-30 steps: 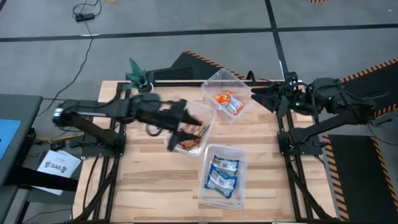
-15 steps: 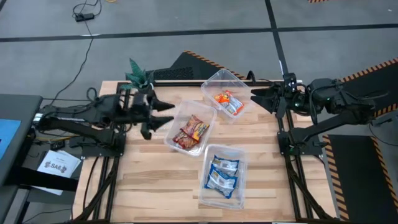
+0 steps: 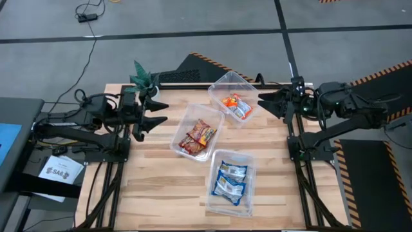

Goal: Sort Maruchan noodles
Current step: Return to Home Position

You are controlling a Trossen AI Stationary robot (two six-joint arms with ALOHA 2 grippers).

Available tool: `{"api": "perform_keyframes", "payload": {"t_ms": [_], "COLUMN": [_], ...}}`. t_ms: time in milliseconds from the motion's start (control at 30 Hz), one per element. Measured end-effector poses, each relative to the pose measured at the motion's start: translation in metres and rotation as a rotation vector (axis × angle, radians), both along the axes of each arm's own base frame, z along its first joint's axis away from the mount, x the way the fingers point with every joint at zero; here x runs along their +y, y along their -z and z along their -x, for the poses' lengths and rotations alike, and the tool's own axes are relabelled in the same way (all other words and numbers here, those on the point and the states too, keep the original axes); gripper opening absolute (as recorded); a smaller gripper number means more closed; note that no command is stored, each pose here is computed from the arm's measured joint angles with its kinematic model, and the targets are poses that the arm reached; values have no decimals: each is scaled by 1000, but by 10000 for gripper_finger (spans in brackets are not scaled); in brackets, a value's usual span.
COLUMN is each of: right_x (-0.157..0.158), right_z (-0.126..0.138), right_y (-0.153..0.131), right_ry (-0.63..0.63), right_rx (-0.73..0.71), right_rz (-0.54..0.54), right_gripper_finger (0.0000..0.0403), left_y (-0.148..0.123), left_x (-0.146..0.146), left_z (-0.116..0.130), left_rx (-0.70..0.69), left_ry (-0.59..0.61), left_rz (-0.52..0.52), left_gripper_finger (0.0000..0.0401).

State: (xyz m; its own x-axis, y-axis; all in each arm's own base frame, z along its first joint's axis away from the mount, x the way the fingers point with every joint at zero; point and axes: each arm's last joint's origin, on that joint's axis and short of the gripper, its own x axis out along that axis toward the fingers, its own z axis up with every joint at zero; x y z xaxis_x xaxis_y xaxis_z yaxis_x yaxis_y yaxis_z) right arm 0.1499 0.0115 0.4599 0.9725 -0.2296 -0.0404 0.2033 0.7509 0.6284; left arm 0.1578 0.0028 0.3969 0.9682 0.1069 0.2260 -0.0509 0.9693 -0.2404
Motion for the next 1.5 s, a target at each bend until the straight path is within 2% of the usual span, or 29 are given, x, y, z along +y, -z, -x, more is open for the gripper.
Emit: {"api": "perform_keyframes", "payload": {"t_ms": [200,333,667,1133,1267,1500], "right_x": [1,1,2,2,2,2], "right_z": [-1,-1,-1,-1,-1,-1], "right_y": [1,1,1,5,5,5], "right_ry": [-17,-17,-68,-73,-73,-72], "right_rx": [19,20,20,58,57,57], "right_rz": [45,50,50,52,52,52], "right_gripper_finger": [327,327,327,327,327,327], "left_y": [-1,1,43,49,62,100], "left_x": [-6,-10,-15,-4,-4,-8], "left_z": [-3,-2,8,72,70,54], "left_rx": [-12,-26,-228,-223,-222,-263], "left_ry": [111,131,109,-36,-31,17], "left_rz": [-10,-12,82,100,112,190], "left_gripper_finger": [233,233,233,233,233,233]}}
